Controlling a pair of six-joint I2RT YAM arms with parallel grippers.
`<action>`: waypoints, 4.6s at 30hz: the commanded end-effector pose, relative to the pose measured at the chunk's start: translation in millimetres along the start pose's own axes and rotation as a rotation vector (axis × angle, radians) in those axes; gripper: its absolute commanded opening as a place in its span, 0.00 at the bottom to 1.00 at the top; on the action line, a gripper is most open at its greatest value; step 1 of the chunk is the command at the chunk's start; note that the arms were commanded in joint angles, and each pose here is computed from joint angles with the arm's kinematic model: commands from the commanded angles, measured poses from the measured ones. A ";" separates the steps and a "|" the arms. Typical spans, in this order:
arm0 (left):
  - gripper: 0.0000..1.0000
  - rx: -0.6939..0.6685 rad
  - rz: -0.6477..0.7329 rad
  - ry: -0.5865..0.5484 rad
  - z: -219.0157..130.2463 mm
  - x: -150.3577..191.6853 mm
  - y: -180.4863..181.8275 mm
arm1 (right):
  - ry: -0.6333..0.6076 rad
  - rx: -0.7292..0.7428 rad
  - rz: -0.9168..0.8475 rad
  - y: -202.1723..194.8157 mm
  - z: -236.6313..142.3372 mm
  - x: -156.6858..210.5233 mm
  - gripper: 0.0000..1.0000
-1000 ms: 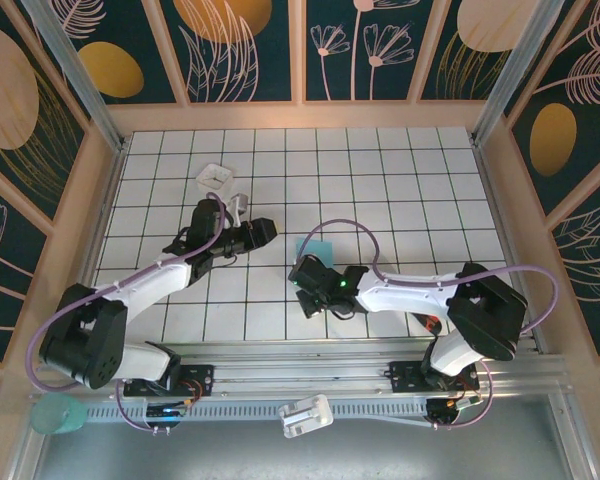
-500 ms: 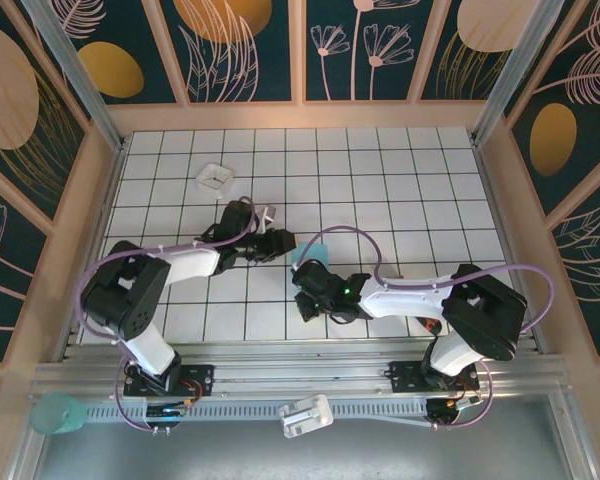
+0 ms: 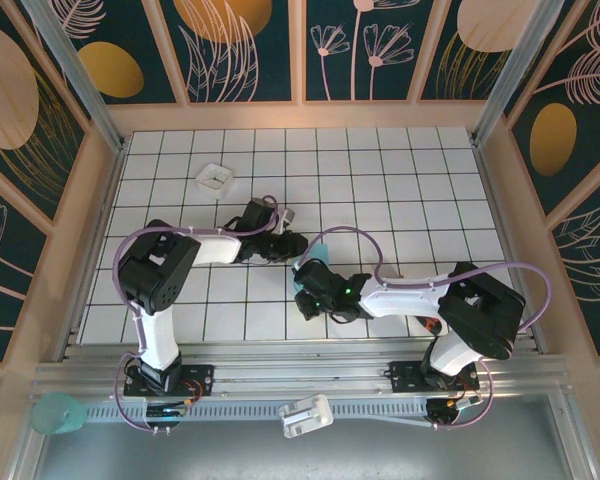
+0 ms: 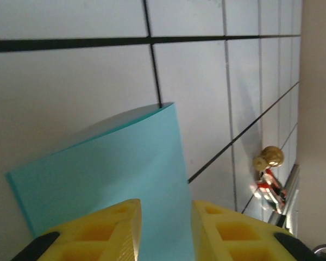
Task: Fold a paper plane with a square sheet of paper (pick it up from the middle)
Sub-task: Turn over the paper at the center of the table, then third fold the triangle at the center of the table.
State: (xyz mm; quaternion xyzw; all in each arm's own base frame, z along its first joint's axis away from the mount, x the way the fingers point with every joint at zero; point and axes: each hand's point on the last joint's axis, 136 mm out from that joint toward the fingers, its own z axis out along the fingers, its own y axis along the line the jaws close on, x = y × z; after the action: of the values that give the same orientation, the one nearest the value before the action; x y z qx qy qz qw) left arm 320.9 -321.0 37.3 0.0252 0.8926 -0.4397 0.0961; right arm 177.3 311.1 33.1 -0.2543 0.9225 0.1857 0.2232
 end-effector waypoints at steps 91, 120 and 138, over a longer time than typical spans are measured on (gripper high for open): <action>0.24 -0.110 0.032 0.094 18.1 12.8 35.5 | -0.052 -0.233 0.218 -62.7 0.8 -28.3 0.07; 0.23 -0.110 0.028 0.106 21.2 14.1 38.1 | -0.046 -0.243 0.217 -77.8 3.1 -37.5 0.13; 0.23 -0.114 0.032 0.104 20.1 13.7 37.8 | -0.079 -0.331 0.275 -78.9 -13.5 -43.2 0.21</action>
State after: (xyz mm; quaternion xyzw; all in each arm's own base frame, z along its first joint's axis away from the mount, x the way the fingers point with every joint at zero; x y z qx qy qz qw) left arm 322.5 -321.9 21.3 0.0591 0.9035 -0.4177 0.0763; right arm 251.2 255.7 36.7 -0.1505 0.9064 0.3506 0.1812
